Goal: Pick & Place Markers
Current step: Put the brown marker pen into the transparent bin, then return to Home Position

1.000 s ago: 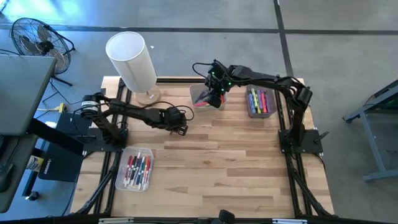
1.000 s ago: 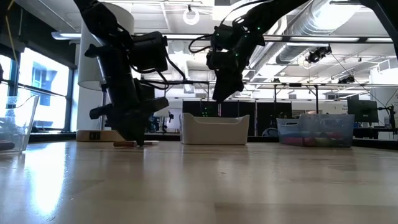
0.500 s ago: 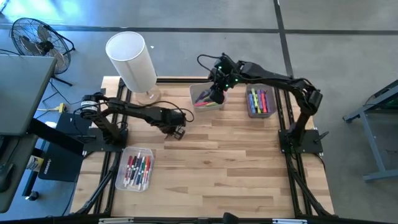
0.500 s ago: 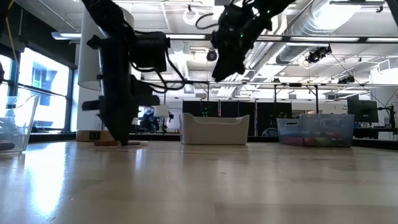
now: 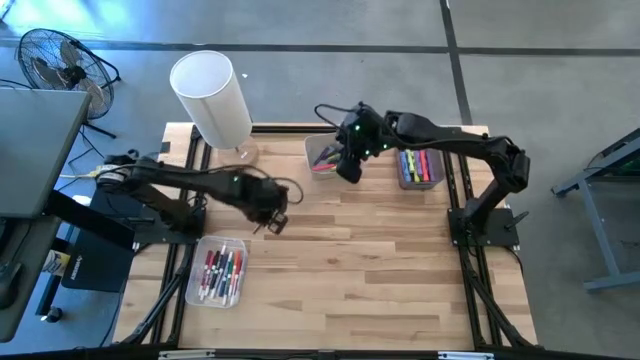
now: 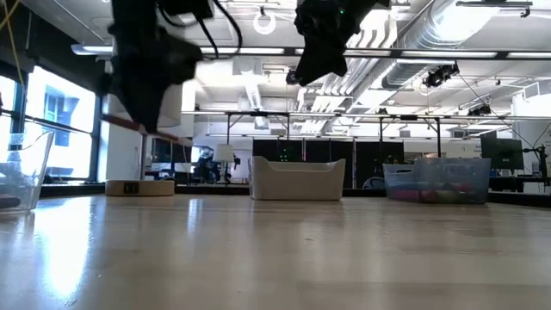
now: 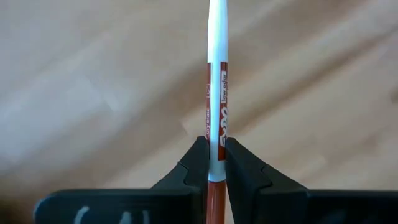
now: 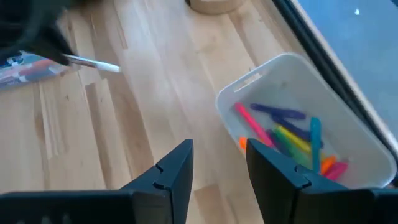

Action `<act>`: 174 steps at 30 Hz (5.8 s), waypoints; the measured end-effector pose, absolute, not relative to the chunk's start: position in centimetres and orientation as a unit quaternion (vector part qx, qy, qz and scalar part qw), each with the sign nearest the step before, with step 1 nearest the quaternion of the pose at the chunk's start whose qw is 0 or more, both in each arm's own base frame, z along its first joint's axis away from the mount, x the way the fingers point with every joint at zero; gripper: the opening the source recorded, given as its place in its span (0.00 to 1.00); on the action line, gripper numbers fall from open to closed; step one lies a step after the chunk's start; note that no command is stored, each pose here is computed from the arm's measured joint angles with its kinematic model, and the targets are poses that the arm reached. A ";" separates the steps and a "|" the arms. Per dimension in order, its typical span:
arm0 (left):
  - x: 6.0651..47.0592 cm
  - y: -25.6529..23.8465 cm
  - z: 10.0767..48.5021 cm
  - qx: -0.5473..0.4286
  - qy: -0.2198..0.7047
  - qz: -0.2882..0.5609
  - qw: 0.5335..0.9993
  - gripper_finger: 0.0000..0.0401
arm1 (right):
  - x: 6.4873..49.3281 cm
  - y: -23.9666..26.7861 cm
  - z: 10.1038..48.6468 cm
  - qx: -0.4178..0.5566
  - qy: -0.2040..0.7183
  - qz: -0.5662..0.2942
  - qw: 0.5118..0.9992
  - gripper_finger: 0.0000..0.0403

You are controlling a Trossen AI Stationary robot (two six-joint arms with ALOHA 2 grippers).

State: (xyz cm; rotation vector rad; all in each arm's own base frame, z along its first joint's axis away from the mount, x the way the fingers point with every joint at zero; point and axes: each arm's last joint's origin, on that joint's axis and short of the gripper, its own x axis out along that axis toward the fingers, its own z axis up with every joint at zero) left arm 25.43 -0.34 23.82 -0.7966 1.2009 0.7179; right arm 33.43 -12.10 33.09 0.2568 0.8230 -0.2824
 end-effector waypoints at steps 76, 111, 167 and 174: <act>25.3 -1.4 24.5 -0.152 0.431 0.208 0.865 0.00 | 20.1 -2.8 21.2 0.150 0.229 -0.023 0.962 0.00; 25.0 4.6 25.8 -0.211 0.373 0.242 0.870 0.00 | 9.2 0.4 18.9 0.064 -0.031 -0.020 0.997 0.00; 11.0 -0.7 18.5 -0.074 0.062 -0.025 0.995 0.00 | 9.9 0.4 16.9 0.023 -0.011 -0.022 0.999 0.00; 9.4 -0.7 17.8 -0.064 -0.019 -0.053 0.996 0.00 | 9.9 0.4 16.9 0.023 -0.011 -0.023 0.999 0.00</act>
